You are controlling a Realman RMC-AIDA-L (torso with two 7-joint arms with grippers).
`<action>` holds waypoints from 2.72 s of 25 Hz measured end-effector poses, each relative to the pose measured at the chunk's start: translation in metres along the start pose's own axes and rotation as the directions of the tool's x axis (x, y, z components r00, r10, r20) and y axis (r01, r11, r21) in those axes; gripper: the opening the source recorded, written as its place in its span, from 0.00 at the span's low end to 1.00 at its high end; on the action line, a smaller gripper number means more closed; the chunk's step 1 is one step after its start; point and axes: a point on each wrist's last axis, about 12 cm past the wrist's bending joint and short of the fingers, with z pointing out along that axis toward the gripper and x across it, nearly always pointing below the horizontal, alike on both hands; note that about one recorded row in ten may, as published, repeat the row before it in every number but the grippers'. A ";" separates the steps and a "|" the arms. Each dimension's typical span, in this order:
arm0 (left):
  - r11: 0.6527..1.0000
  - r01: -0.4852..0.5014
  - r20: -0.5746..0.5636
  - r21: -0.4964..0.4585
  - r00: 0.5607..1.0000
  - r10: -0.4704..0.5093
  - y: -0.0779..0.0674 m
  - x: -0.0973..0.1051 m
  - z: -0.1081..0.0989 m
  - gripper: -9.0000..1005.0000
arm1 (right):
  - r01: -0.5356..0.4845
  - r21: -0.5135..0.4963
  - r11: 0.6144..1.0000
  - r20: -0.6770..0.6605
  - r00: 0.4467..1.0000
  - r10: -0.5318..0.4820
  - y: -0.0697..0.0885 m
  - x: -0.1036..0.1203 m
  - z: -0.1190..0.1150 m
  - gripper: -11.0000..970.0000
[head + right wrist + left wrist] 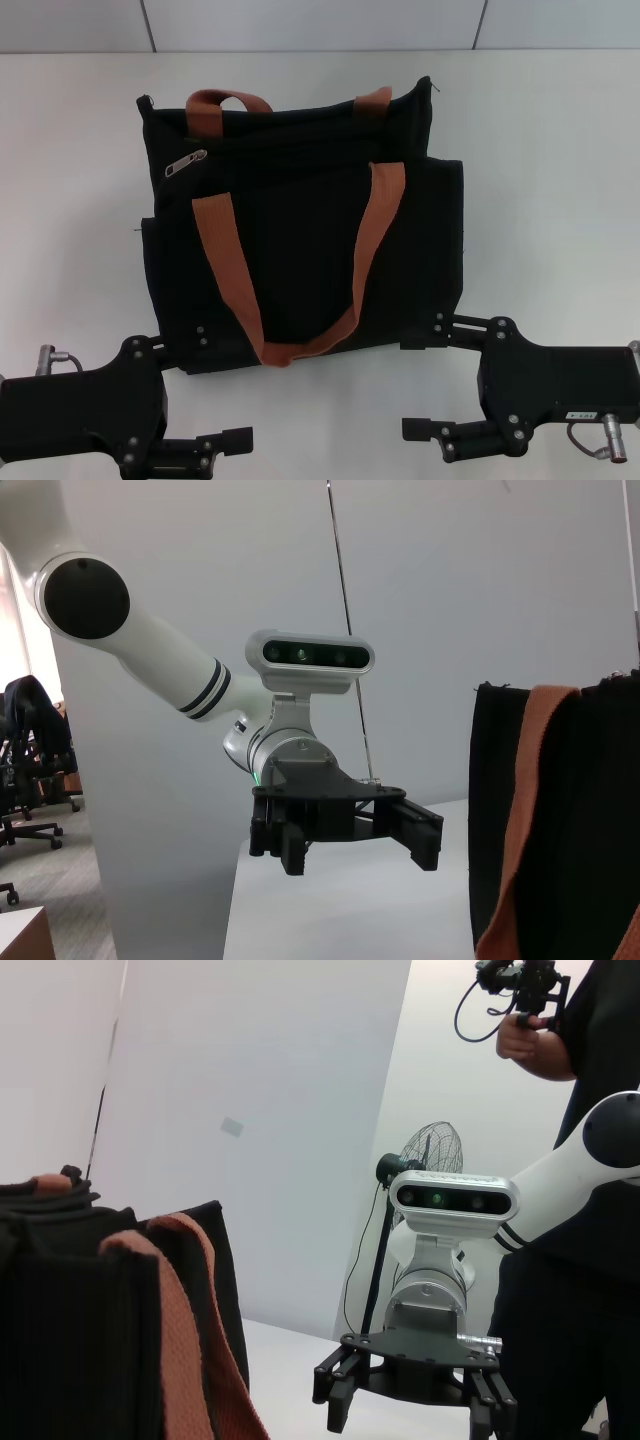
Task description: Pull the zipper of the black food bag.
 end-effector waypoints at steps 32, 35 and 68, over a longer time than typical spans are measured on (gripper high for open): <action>0.868 -0.047 0.303 -0.494 0.927 0.222 0.029 -0.034 -0.054 0.75 | -0.011 0.046 0.999 0.016 1.000 0.010 0.002 0.003 -0.006 0.86; 0.873 -0.045 0.204 -0.486 0.965 0.163 0.036 -0.031 -0.060 0.75 | -0.013 0.046 0.999 0.015 1.000 0.013 0.002 0.003 -0.006 0.86; 0.904 -0.092 0.041 -0.418 0.992 0.120 0.065 -0.032 -0.023 0.34 | -0.022 0.051 0.998 0.051 0.999 0.019 0.007 0.003 -0.009 0.86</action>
